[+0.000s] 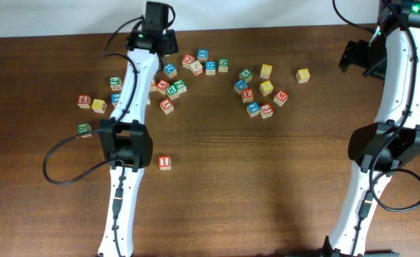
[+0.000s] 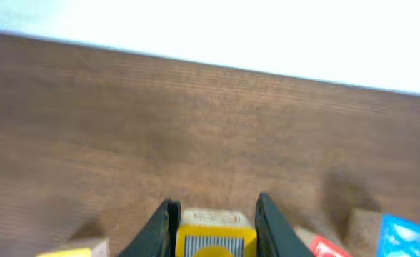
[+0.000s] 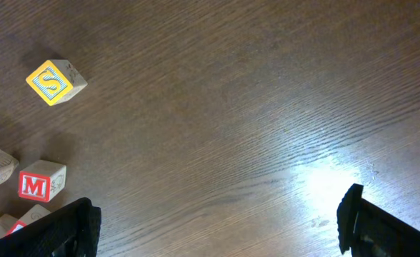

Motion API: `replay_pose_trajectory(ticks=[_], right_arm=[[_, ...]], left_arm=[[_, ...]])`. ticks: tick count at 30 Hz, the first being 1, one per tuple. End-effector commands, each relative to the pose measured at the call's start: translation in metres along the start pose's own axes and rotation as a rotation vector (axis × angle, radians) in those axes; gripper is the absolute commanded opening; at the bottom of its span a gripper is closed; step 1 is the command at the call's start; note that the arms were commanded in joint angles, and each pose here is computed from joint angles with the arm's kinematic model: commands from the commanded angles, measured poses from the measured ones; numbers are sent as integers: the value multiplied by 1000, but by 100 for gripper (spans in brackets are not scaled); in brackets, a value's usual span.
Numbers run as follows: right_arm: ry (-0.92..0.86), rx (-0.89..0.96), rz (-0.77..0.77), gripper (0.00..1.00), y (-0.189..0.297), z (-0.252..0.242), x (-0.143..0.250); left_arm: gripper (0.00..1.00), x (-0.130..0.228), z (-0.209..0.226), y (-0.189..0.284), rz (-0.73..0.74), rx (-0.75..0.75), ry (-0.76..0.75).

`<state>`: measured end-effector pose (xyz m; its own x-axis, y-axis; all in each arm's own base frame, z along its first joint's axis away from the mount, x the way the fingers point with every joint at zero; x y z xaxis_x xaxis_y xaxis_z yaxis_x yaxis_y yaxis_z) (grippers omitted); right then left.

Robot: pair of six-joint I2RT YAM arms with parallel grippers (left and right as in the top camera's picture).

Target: Spell out ICRA

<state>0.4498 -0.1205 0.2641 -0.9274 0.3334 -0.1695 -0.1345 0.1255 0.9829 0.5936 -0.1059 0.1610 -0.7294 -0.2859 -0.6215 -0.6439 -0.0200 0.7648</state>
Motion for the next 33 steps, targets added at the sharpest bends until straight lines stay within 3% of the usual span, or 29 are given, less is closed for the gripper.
replay_pose_trajectory(ticks=[1, 7, 19, 24, 33], right_arm=[[-4, -3, -4, 98, 4, 2, 2], [-4, -3, -4, 98, 4, 2, 2], [-4, -3, -4, 98, 4, 2, 2], [-3, -3, -4, 98, 4, 2, 2], [-4, -3, -4, 98, 4, 2, 2]], left_arm=[[23, -22, -2, 41, -51, 10, 8], [16, -28, 3, 107, 7, -13, -5], [15, -4, 20, 150, 216, -110, -41], [15, -4, 24, 175, 237, -120, -45], [16, -17, 13, 243, 186, 103, -78]])
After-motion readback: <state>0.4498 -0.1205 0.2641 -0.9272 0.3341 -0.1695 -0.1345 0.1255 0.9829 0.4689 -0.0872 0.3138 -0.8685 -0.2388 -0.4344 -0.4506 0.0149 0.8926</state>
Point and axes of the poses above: each gripper's point midway between its finger pads, its own y axis back along the fingers, its own z axis along the line the jaws close on, x = y × z, the point moved 10 cm from there along y, back along the fingers, and after that the axes turned 8 degrees about y, right-handed, at the moved point
